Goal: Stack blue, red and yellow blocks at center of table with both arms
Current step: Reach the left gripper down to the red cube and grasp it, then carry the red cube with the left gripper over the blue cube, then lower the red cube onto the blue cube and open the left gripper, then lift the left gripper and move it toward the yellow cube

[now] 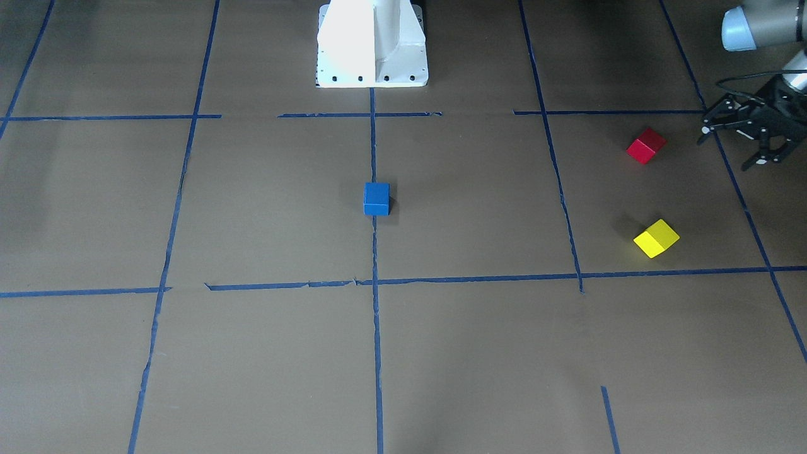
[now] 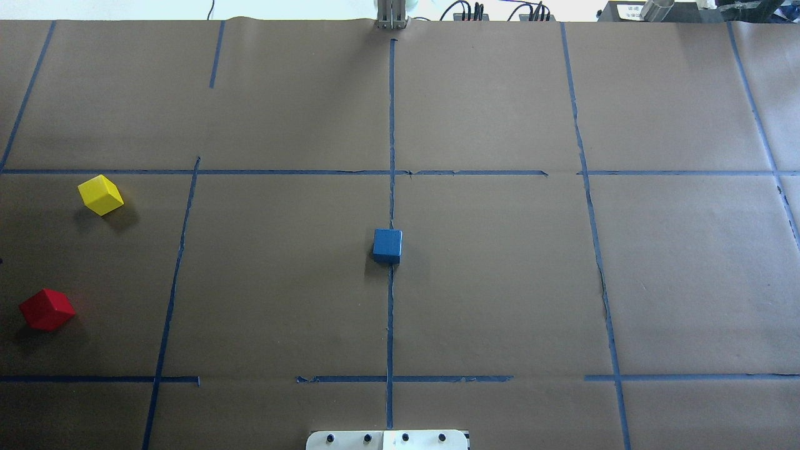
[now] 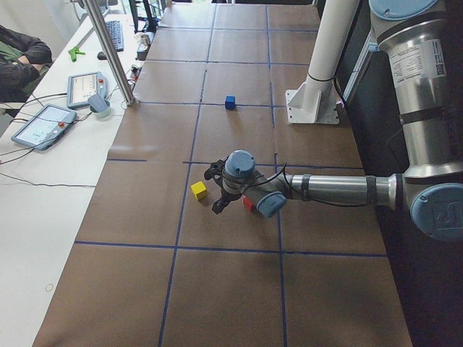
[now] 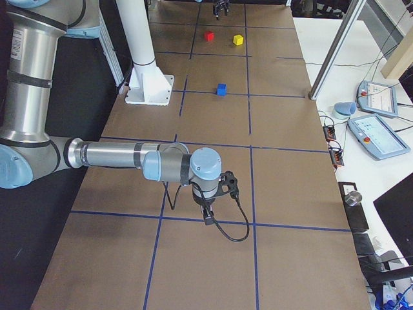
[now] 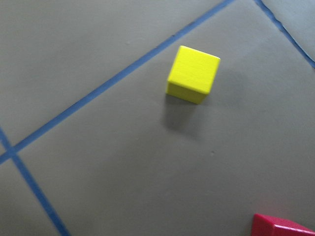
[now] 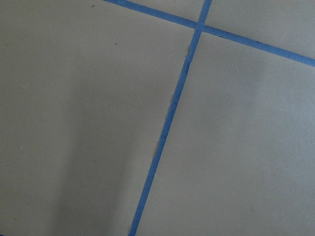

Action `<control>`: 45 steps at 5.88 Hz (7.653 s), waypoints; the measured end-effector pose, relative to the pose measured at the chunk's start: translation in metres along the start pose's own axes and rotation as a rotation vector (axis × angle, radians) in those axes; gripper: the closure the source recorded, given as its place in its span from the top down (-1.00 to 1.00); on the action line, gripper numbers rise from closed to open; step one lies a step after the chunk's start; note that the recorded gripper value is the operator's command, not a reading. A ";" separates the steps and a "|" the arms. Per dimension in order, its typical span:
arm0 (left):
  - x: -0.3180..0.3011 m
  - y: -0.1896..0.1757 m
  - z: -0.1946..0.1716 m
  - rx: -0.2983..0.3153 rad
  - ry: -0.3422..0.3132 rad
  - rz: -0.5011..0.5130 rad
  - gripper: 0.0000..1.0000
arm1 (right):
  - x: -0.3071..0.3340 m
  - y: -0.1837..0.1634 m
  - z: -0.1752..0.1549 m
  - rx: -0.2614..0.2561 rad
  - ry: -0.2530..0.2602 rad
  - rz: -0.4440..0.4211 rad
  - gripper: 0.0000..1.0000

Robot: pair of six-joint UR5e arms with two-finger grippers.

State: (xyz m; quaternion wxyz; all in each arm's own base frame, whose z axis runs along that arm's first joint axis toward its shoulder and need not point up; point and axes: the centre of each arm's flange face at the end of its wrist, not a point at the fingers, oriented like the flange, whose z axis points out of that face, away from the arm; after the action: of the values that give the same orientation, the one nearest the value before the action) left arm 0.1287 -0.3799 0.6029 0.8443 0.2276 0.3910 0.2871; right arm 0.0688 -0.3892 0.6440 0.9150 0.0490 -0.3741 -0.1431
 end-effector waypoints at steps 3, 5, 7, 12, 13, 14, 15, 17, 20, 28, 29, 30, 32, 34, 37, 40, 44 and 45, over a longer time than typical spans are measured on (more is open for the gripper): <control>0.052 0.019 0.026 -0.054 0.047 0.061 1.00 | 0.001 0.004 0.002 -0.005 -0.002 0.004 0.99; 0.071 0.026 0.039 -0.094 0.082 0.048 1.00 | 0.001 0.004 0.002 -0.004 -0.002 0.005 0.99; 0.079 0.020 0.057 -0.113 0.091 0.031 0.99 | 0.000 0.003 0.001 -0.003 -0.002 0.004 0.99; 0.082 0.017 0.088 -0.151 0.094 0.014 -0.99 | 0.001 0.003 0.002 -0.004 -0.003 0.004 0.99; 0.087 0.011 0.085 -0.143 0.099 -0.029 -0.99 | 0.001 0.003 0.002 -0.004 -0.003 0.005 0.99; 0.098 -0.006 0.075 -0.129 0.102 -0.114 -0.99 | 0.001 0.003 0.002 -0.005 -0.004 0.006 1.00; 0.118 -0.039 0.061 -0.117 0.101 -0.244 -0.99 | 0.001 0.004 0.003 -0.006 -0.005 0.008 1.00; 0.168 -0.147 0.045 -0.113 0.091 -0.454 -0.99 | 0.003 0.005 0.005 -0.010 -0.007 0.011 1.00; 0.330 -0.341 0.035 -0.204 0.045 -0.627 -0.99 | 0.003 0.005 0.005 -0.010 -0.007 0.012 1.00; 0.465 -0.476 0.120 -0.220 -0.043 -0.668 -0.95 | 0.004 0.005 0.006 -0.012 -0.007 0.012 1.00; 0.465 -0.474 0.122 -0.221 -0.043 -0.663 -0.95 | 0.004 0.005 0.006 -0.012 -0.007 0.013 1.00; 0.465 -0.474 0.123 -0.214 -0.037 -0.657 -0.95 | 0.004 0.005 0.006 -0.013 -0.007 0.014 1.00; 0.461 -0.475 0.123 -0.202 -0.030 -0.655 -0.92 | 0.005 0.004 0.006 -0.012 -0.006 0.012 1.00; 0.459 -0.476 0.125 -0.194 -0.038 -0.655 -0.69 | 0.005 0.004 0.006 -0.012 -0.006 0.012 1.00; 0.457 -0.476 0.127 -0.186 -0.045 -0.626 0.39 | 0.004 0.003 0.005 -0.010 -0.005 0.011 1.00; 0.457 -0.476 0.126 -0.179 -0.042 -0.610 0.98 | 0.004 0.003 0.005 -0.010 -0.005 0.010 1.00; 0.380 -0.486 0.051 -0.092 0.038 -0.590 0.99 | 0.005 0.004 0.006 -0.012 -0.006 0.016 0.99; 0.318 -0.458 0.041 -0.110 0.041 -0.524 0.99 | 0.006 0.004 0.007 -0.015 -0.006 0.025 1.00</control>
State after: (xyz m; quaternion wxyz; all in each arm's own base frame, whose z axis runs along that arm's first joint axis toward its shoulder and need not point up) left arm 0.4705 -0.5109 0.1795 0.8927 0.0665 0.4377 0.0841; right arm 0.0688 -0.3866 0.6539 0.9159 0.0372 -0.3764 -0.1346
